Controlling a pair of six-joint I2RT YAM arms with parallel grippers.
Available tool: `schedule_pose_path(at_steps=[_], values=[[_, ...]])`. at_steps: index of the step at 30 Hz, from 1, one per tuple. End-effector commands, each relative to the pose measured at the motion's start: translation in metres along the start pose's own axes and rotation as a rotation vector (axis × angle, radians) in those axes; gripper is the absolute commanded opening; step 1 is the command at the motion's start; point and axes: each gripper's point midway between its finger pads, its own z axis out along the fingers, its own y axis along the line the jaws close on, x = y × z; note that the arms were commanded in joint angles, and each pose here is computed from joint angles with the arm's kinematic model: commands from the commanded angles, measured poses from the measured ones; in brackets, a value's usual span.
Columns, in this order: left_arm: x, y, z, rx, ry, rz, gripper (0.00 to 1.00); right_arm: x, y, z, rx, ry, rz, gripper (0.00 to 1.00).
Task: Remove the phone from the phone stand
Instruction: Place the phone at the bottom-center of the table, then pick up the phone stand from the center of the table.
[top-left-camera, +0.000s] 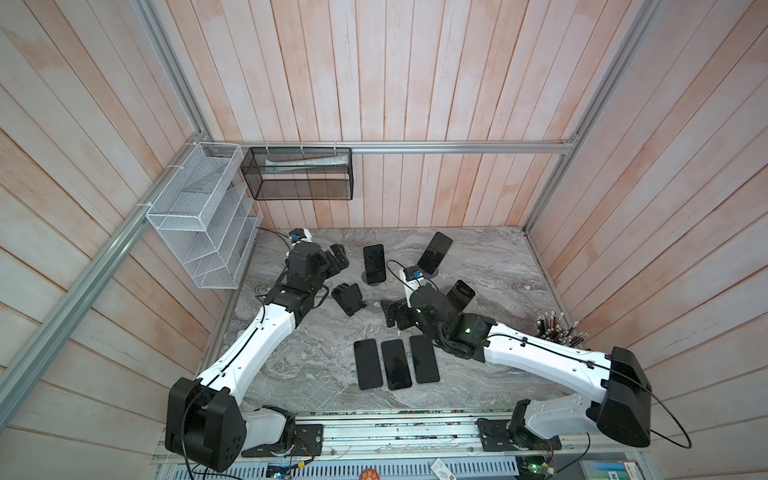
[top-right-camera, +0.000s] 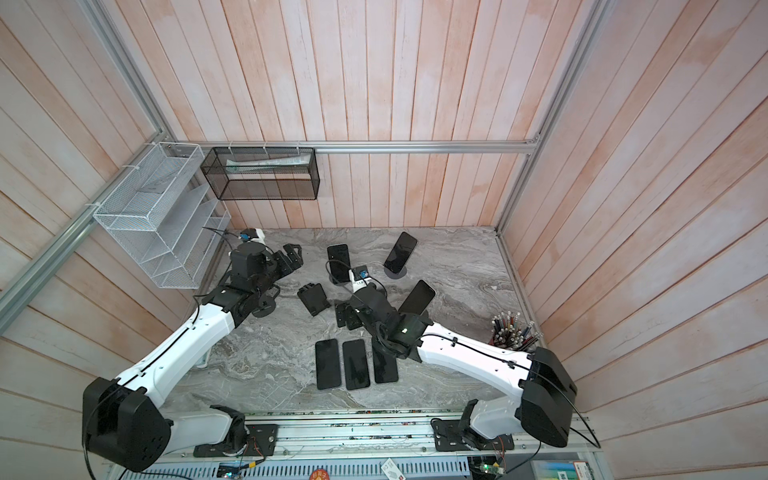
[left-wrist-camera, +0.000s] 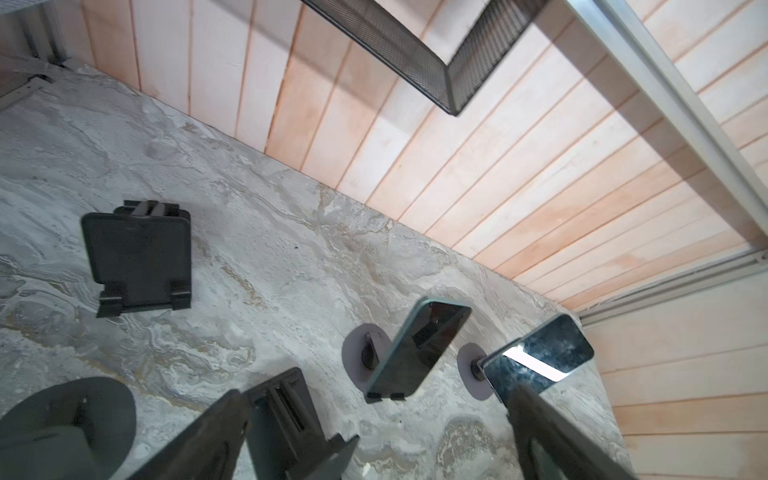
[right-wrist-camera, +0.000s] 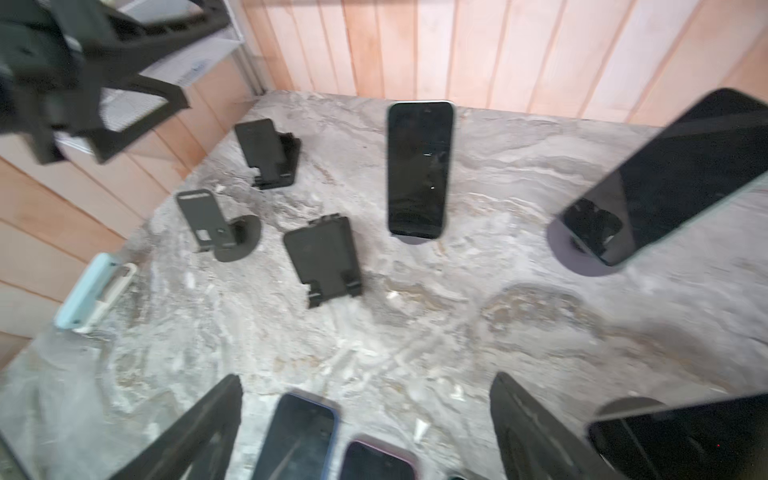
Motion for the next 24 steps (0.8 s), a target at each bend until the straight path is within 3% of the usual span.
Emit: schedule_pose_path(at_steps=[1, 5, 13, 24], values=[[0.029, 0.022, 0.001, -0.219, 0.038, 0.063, 1.00, -0.010, -0.024, -0.010, -0.009, -0.073, -0.029, 0.96], [0.073, 0.007, 0.009, -0.235, 0.113, 0.043, 1.00, -0.017, -0.045, -0.011, -0.032, -0.136, -0.003, 0.98], [0.140, 0.027, 0.036, -0.390, 0.249, 0.023, 1.00, -0.003, -0.065, 0.001, -0.023, -0.155, -0.050, 0.98], [0.156, 0.037, 0.062, -0.478, 0.274, 0.086, 1.00, 0.015, -0.087, -0.002, -0.009, -0.214, 0.027, 0.98]])
